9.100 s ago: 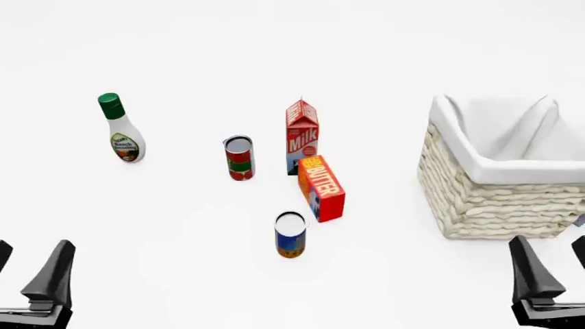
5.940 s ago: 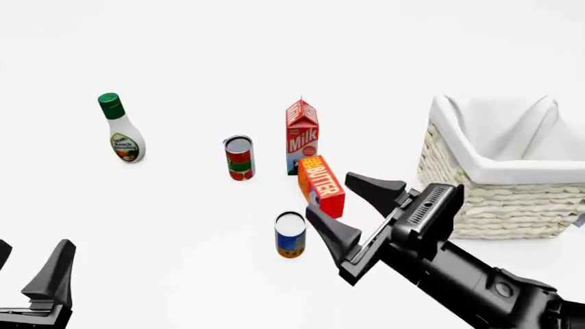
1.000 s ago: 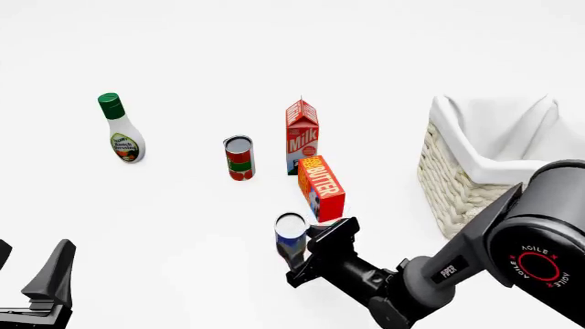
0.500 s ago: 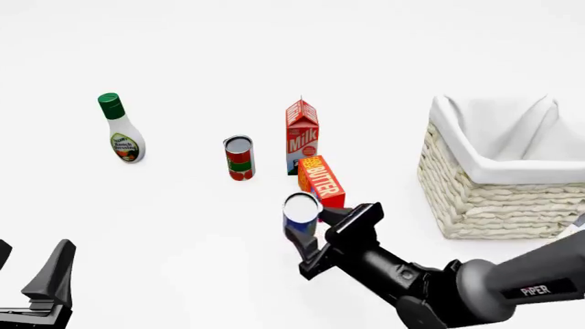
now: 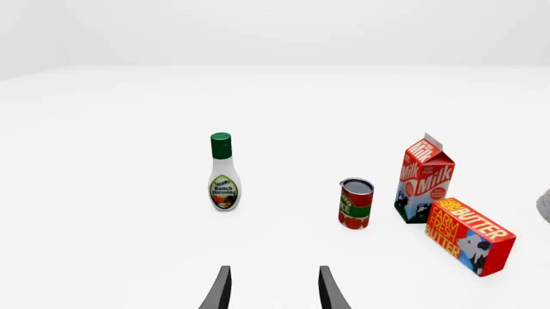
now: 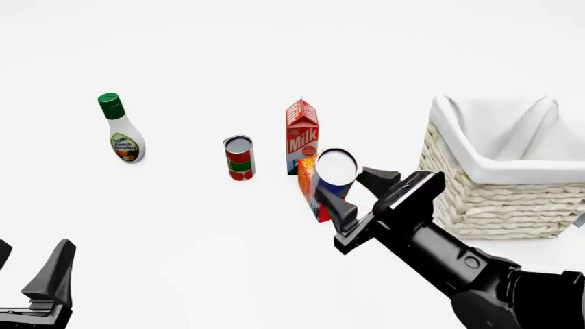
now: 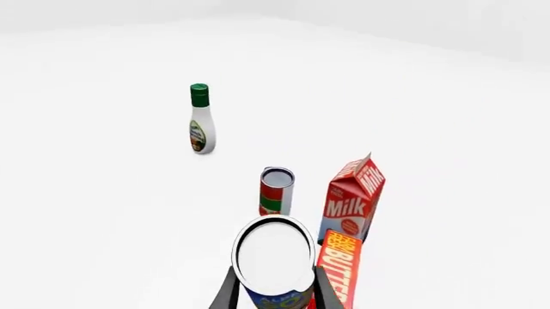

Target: Pick the alphabet soup and place it in the basket.

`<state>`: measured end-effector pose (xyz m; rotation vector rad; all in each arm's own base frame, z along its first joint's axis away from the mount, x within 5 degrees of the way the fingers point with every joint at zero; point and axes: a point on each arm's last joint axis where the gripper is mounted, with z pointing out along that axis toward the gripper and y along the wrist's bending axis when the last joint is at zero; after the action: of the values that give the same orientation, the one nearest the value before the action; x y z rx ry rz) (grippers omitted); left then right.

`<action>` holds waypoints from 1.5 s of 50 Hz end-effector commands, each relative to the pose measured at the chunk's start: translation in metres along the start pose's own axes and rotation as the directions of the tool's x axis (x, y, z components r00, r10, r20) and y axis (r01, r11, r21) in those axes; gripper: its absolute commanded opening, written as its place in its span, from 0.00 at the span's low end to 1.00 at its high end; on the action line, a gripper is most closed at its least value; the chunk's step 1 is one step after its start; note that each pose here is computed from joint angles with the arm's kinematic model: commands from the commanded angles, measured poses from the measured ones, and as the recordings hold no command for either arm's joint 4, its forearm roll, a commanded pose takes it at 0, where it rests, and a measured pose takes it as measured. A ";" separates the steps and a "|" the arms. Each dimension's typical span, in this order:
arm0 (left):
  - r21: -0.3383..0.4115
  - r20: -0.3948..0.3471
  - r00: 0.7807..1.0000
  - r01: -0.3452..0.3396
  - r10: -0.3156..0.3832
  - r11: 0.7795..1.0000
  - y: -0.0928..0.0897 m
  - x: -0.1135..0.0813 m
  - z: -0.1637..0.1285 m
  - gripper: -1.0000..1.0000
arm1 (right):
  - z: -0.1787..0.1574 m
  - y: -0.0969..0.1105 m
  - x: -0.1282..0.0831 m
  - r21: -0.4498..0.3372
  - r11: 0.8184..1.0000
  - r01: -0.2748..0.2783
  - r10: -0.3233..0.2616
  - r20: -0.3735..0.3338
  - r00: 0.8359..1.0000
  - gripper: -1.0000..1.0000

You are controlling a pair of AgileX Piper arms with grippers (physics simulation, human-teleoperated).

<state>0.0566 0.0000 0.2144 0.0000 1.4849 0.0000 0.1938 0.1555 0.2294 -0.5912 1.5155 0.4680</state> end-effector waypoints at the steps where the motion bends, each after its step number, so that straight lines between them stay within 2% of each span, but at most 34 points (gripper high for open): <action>1: 0.000 0.000 1.000 0.000 0.000 1.000 0.000 0.000 0.000 1.00 | -0.018 -0.015 -0.036 0.063 0.997 0.034 -0.040 0.083 0.996 0.00; 13: 0.000 0.000 1.000 0.000 0.000 1.000 0.000 0.000 0.000 1.00 | -0.032 -0.035 -0.064 0.157 0.984 0.083 -0.103 0.123 0.987 0.00; 14: 0.000 0.000 1.000 0.000 0.000 1.000 0.000 0.000 0.000 1.00 | -0.037 -0.041 -0.072 0.188 0.977 0.098 -0.124 0.133 0.983 0.00; 20: 0.000 0.000 1.000 0.000 0.000 1.000 0.000 0.000 0.000 1.00 | -0.048 -0.051 -0.092 0.248 0.961 0.121 -0.162 0.151 0.975 0.00; 31: 0.000 0.000 1.000 0.000 0.000 1.000 0.000 0.000 0.000 1.00 | -0.067 -0.065 -0.108 0.336 0.932 0.139 -0.199 0.153 0.968 0.00; 32: 0.000 0.000 1.000 0.000 0.000 1.000 0.000 0.000 0.000 1.00 | -0.072 -0.069 -0.111 0.361 0.922 0.140 -0.206 0.152 0.967 0.00; 36: 0.000 0.000 1.000 0.000 0.000 1.000 0.000 0.000 0.000 1.00 | -0.079 -0.072 -0.116 0.386 0.911 0.145 -0.217 0.150 0.964 0.00; 42: 0.000 0.000 1.000 0.000 0.000 1.000 0.000 0.000 0.000 1.00 | -0.095 -0.078 -0.127 0.444 0.882 0.158 -0.243 0.141 0.960 0.00; 56: 0.000 0.000 1.000 0.000 0.000 1.000 0.000 0.000 0.000 1.00 | -0.129 -0.088 -0.143 0.572 0.800 0.183 -0.283 0.091 0.955 0.00; 57: 0.000 0.000 1.000 0.000 0.000 1.000 0.000 0.000 0.000 1.00 | -0.129 -0.088 -0.143 0.572 0.800 0.183 -0.283 0.091 0.955 0.00; 59: 0.000 0.000 1.000 0.000 0.000 1.000 0.000 0.000 0.000 1.00 | -0.134 -0.091 -0.143 0.598 0.782 0.173 -0.275 0.082 0.958 0.00; 72: 0.000 0.000 1.000 0.000 0.000 1.000 0.000 0.000 0.000 1.00 | -0.148 -0.102 -0.142 0.678 0.719 0.152 -0.226 0.022 0.974 0.00; 75: 0.000 0.000 1.000 0.000 0.000 1.000 0.000 0.000 0.000 1.00 | -0.148 -0.105 -0.142 0.686 0.712 0.150 -0.215 0.010 0.977 0.00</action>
<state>0.0566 0.0000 0.2144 0.0000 1.4849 0.0000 0.1467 0.0037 0.3772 -0.1847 1.3699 -0.1836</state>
